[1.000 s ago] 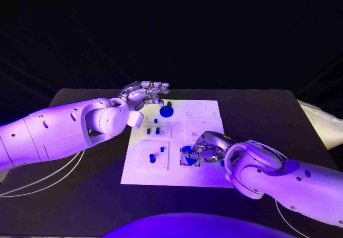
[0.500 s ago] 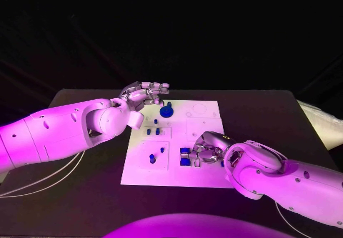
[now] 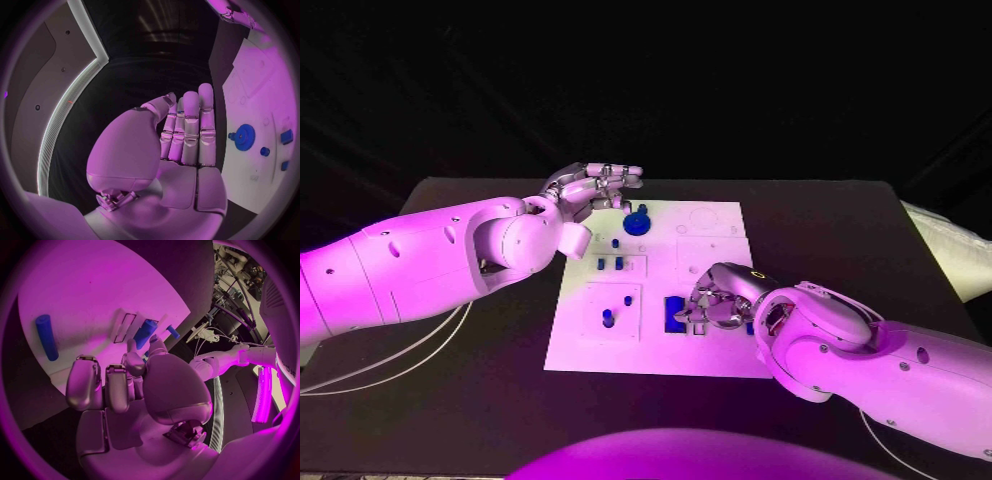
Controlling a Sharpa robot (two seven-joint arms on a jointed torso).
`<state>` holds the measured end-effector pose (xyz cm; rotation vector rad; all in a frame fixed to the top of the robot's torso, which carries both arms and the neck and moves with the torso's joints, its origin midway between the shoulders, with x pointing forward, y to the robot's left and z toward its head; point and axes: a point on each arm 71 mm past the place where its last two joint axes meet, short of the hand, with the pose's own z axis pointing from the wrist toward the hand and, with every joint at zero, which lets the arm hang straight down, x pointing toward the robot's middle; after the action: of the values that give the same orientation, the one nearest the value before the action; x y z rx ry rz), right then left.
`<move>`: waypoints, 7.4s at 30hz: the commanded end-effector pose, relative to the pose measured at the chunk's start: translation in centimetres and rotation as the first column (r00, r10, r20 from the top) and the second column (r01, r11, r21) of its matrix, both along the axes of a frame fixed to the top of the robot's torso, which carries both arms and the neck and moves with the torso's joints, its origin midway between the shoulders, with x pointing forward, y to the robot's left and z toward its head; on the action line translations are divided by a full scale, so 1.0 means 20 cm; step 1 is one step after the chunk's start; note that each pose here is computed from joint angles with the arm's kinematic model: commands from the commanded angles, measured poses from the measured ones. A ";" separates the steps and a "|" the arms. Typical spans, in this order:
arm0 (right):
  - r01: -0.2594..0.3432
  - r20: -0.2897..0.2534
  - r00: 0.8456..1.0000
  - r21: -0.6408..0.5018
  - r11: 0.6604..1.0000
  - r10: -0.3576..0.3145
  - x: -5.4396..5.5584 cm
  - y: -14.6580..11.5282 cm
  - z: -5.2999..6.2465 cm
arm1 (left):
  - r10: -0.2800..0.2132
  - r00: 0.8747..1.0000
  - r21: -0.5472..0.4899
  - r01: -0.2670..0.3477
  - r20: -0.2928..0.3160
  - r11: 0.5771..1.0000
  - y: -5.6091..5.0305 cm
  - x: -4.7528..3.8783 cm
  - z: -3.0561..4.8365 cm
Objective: Assemble the parts on the task board
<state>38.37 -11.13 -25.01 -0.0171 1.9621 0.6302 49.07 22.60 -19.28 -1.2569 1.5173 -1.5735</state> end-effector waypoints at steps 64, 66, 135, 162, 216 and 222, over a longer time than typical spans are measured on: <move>0.093 0.141 0.988 -0.226 0.970 -0.062 -0.01 -0.41 -0.01 | -0.010 1.000 -0.002 0.010 -0.009 1.000 0.01 -0.026 -0.050; 0.092 0.144 0.988 -0.227 0.969 -0.060 -0.01 -0.41 -0.01 | -0.010 1.000 -0.002 0.010 -0.010 1.000 0.01 -0.026 -0.050; 0.153 -0.086 0.986 0.092 0.984 -0.145 -0.05 -0.27 -0.03 | -0.022 1.000 -0.001 0.022 -0.014 1.000 0.00 -0.030 -0.056; 0.130 -0.183 0.977 0.078 0.988 -0.115 -0.03 -0.14 -0.08 | -0.023 1.000 -0.003 0.023 -0.011 1.000 -0.01 -0.029 -0.056; 0.031 -0.117 0.993 -0.013 0.999 -0.033 -0.05 -0.16 -0.07 | -0.038 0.999 -0.001 0.038 -0.013 0.999 -0.01 -0.030 -0.057; 0.041 -0.121 0.992 -0.025 0.999 -0.043 -0.04 -0.16 -0.08 | -0.039 0.999 -0.001 0.039 -0.013 0.999 -0.01 -0.030 -0.057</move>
<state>37.63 -14.49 -26.47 0.0833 2.0677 0.6028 48.53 22.65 -20.48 -1.2623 1.5503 -1.5704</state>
